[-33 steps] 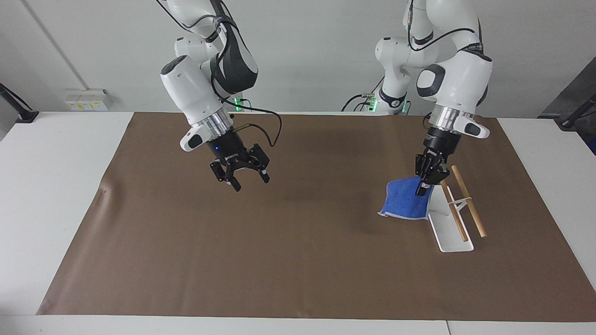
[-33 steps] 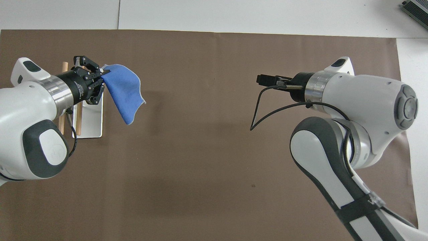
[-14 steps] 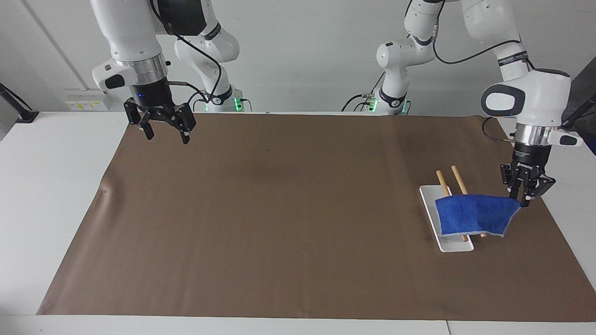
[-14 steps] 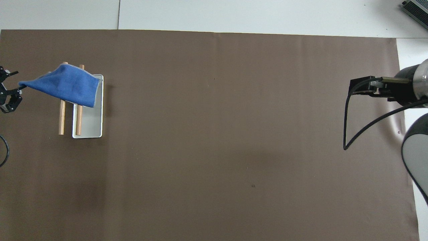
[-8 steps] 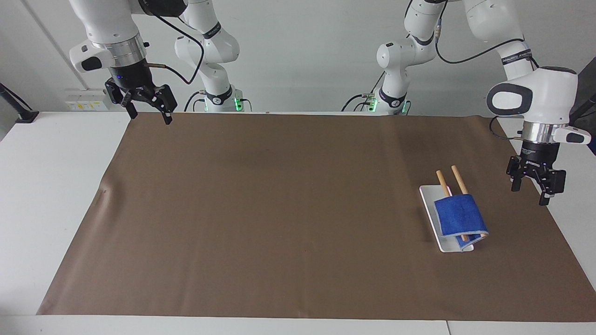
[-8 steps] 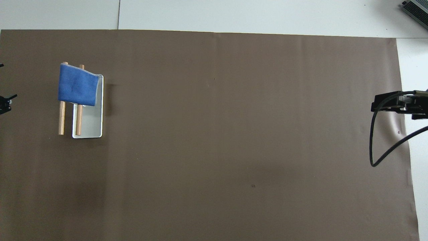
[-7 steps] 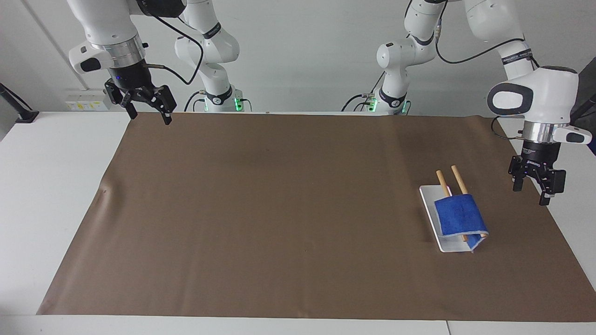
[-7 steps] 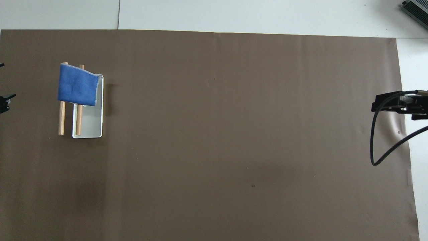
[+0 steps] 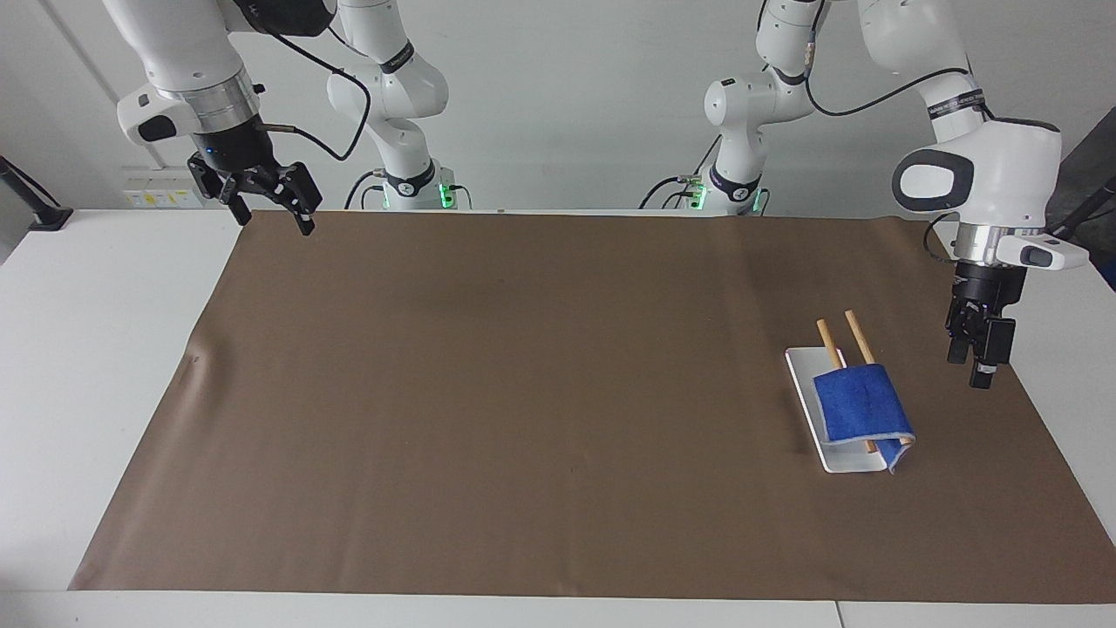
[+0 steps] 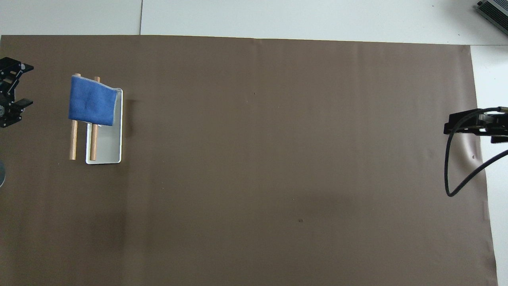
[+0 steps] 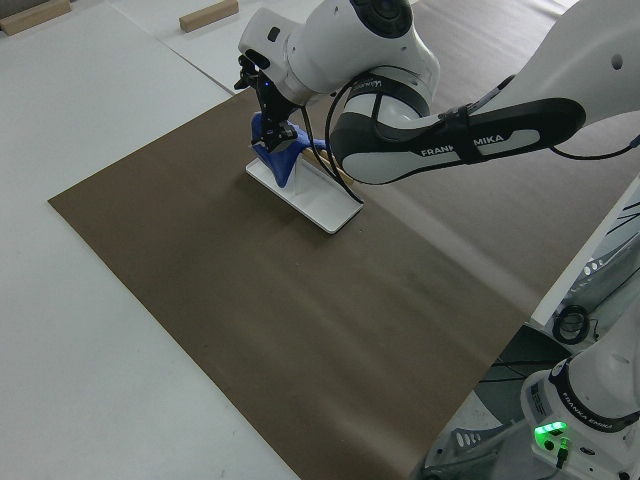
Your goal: Right arm passes towel to left arm to hang
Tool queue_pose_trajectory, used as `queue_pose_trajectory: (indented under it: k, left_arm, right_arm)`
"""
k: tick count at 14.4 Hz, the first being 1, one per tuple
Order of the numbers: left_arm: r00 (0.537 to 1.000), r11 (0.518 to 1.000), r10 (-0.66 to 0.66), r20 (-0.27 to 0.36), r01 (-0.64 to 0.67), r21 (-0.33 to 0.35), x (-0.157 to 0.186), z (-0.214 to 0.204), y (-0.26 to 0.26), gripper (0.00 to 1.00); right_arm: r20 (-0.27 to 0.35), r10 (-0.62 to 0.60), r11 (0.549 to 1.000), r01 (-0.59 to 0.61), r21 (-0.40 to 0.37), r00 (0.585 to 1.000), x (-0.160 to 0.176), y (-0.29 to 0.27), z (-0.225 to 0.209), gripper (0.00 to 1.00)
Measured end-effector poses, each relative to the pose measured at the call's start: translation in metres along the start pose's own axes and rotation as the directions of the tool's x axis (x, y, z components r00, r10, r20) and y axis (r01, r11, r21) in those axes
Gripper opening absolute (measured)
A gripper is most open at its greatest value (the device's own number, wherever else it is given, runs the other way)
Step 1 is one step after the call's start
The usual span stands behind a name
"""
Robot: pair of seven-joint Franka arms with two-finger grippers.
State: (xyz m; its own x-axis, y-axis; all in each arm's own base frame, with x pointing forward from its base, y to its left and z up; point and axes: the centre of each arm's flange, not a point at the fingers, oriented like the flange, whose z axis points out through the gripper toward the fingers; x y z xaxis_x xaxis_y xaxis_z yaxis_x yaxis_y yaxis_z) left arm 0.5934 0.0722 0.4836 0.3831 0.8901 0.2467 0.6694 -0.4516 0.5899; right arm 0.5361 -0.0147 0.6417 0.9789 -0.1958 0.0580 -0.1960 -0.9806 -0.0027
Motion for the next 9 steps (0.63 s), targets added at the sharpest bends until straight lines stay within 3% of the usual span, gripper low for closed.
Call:
queue_pose_trajectory:
  k: [6, 9]
  left_arm:
    - [0.963, 0.960, 0.267, 0.034, -0.263, -0.093, -0.069, -0.031, 0.060, 1.00]
    - [0.894, 0.896, 0.445, 0.059, -0.443, -0.040, -0.076, -0.049, 0.085, 1.00]
  right_arm:
    - [0.002, -0.003, 1.000, 0.003, 0.000, 1.000, 0.000, -0.002, 0.000, 1.00]
    - [0.004, -0.002, 1.000, 0.002, 0.000, 1.000, 0.000, -0.001, 0.001, 1.00]
